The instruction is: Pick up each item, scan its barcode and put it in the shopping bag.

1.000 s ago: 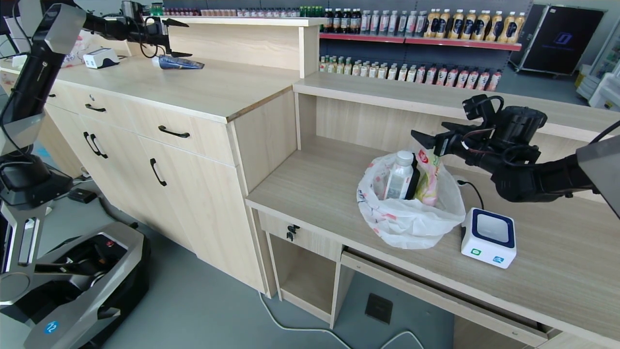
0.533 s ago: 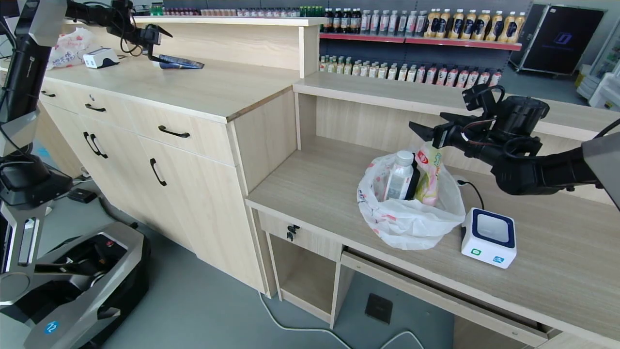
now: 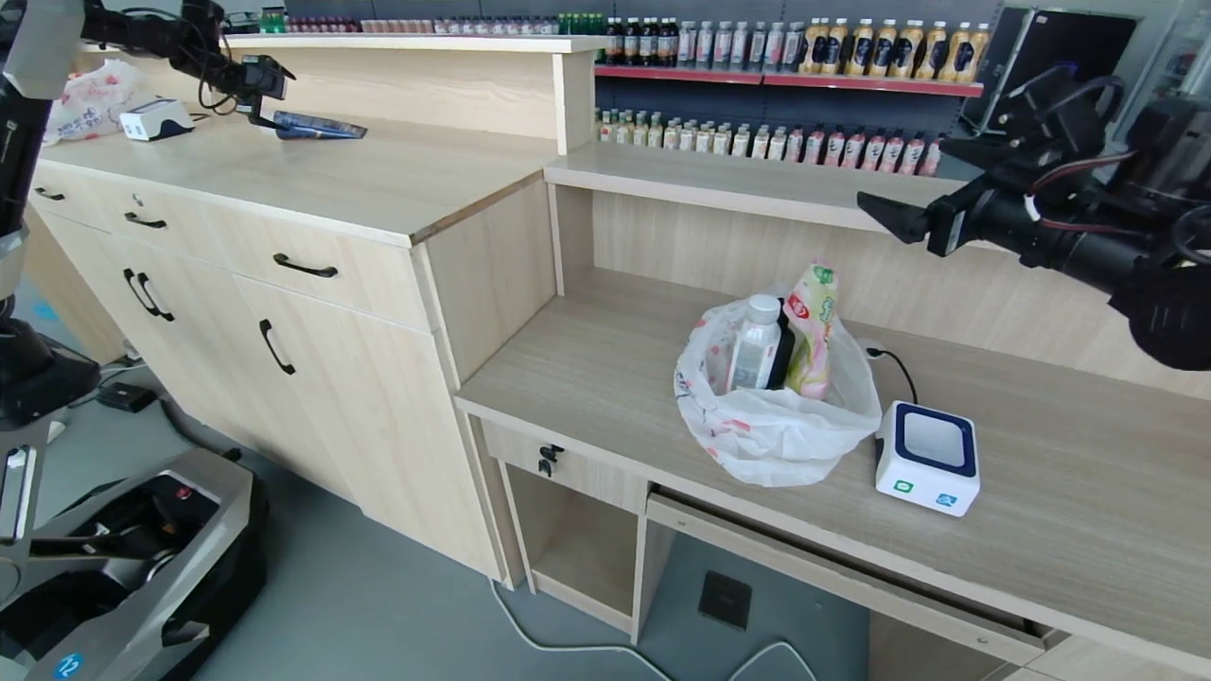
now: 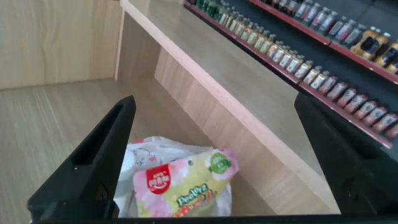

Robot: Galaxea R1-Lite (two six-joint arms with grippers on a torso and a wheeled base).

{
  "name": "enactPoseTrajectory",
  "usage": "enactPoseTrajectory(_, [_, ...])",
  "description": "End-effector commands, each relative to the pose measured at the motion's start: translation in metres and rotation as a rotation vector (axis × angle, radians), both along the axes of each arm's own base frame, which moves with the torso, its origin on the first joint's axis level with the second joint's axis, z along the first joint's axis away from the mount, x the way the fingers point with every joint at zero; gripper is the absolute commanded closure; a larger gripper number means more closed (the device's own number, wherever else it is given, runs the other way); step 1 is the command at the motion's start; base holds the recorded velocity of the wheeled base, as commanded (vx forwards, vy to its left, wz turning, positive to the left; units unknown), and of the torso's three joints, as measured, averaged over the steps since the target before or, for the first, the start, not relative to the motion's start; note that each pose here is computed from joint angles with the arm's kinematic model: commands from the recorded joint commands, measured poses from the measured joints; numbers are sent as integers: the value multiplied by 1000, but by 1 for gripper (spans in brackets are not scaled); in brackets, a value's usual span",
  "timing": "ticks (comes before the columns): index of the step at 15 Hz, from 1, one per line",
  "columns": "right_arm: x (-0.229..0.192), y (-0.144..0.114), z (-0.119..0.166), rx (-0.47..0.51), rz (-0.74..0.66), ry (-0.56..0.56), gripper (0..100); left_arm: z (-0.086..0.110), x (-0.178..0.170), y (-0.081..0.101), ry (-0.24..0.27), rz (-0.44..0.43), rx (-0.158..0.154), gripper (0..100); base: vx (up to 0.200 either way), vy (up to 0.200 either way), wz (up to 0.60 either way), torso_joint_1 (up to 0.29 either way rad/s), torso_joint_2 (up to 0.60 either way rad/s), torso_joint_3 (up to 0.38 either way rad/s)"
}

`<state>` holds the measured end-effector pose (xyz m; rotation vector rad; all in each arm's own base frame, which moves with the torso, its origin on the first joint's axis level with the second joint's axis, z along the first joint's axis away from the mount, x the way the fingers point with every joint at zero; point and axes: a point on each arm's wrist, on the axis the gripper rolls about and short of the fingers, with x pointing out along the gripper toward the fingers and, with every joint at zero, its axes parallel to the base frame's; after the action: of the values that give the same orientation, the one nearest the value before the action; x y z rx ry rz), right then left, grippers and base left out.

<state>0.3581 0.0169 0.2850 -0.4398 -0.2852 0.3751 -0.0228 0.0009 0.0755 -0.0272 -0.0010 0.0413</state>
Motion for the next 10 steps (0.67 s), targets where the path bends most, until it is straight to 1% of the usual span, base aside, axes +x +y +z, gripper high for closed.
enactPoseTrajectory(1, [-53, -16, 79, -7, -157, -124, 0, 0, 0, 0, -1, 2, 0, 0, 0, 0, -600, 12, 2, -2])
enactPoseTrajectory(2, [-61, -18, 92, 40, -232, -103, 0, 0, 0, 0, -1, 2, 0, 0, 0, 0, -600, 2, 2, 2])
enactPoseTrajectory(3, [-78, -20, 113, 154, -339, -29, 0, 0, 0, 0, -1, 2, 0, 0, 0, 0, -600, -2, 2, 2])
enactPoseTrajectory(4, [-91, -21, 122, 203, -380, 38, 0, 0, 0, 0, -1, 0, 0, 0, 0, 0, -600, 2, 7, -2])
enactPoseTrajectory(5, [-105, -23, 122, 231, -432, 121, 0, 0, 0, 0, -1, 2, 0, 0, 0, 0, -600, 2, 2, 7])
enactPoseTrajectory(6, [-110, -27, 116, 252, -500, 166, 0, 0, 0, 0, -1, 2, 0, 0, 0, 0, -600, 2, 7, -2])
enactPoseTrajectory(7, [-116, -35, 102, 294, -552, 213, 0, 0, 0, 0, -1, 2, 0, 0, 0, 0, -600, 2, 2, 2])
enactPoseTrajectory(9, [-136, -53, 68, 309, -664, 301, 0, 0, 0, 0, -1, 2, 0, 0, 0, 0, 0, 0, 0, 0])
enactPoseTrajectory(10, [-145, -57, 58, 308, -696, 317, 0, 0, 0, 0, -1, 2, 0, 0, 0, 0, 0, 0, 0, 0])
